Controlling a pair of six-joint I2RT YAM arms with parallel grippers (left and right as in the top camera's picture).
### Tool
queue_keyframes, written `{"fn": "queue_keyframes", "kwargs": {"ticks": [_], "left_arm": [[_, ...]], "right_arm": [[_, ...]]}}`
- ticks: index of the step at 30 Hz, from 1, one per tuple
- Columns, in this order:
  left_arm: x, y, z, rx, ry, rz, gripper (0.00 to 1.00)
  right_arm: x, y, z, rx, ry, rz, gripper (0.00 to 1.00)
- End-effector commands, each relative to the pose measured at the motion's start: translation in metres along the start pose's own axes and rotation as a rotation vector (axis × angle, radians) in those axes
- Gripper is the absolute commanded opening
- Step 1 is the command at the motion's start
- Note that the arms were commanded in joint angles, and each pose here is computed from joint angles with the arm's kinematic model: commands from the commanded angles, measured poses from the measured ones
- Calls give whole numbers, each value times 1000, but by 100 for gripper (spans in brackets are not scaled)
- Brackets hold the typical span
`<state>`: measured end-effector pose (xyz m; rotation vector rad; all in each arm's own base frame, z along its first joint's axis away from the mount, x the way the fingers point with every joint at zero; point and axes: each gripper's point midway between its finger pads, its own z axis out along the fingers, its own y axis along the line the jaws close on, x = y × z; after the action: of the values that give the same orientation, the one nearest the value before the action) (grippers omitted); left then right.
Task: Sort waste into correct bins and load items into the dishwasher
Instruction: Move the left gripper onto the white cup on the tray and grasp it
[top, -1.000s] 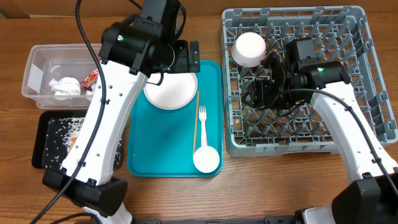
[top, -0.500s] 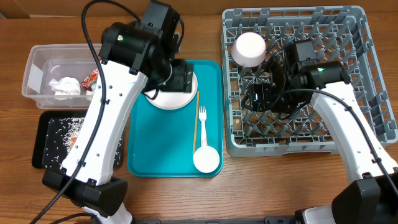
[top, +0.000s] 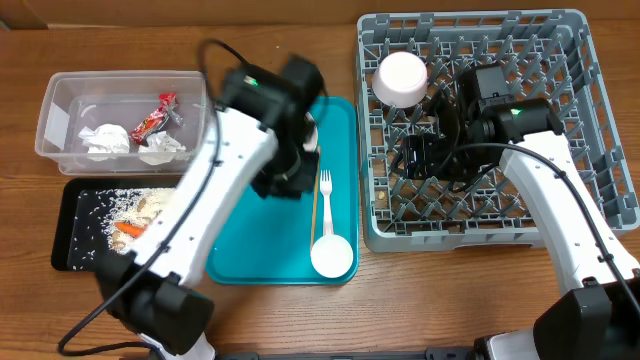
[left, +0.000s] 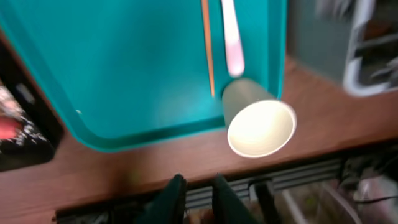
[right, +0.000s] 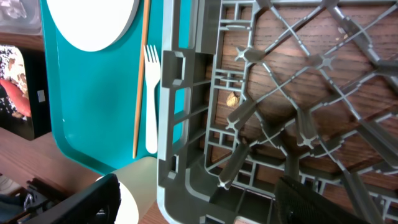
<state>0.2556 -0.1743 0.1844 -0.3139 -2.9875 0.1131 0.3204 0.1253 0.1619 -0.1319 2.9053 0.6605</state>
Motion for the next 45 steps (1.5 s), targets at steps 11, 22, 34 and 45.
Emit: {"fn": "queue_keyframes", "kwargs": {"ticks": [11,22,34,45], "left_arm": [[22,-30,74,15,101,88,43],[34,-38,117,97,156,73,43],[34,-37,131,104,151,62,31],[29,-38,131,106,128,67,14]], "right_arm": [[-2,3,-8,2,-30,-17,83],[-3,3,-8,2,-35,-19,87],[-3,3,-8,2,-34,-18,87],[-3,3,-8,2,-34,-18,87]]}}
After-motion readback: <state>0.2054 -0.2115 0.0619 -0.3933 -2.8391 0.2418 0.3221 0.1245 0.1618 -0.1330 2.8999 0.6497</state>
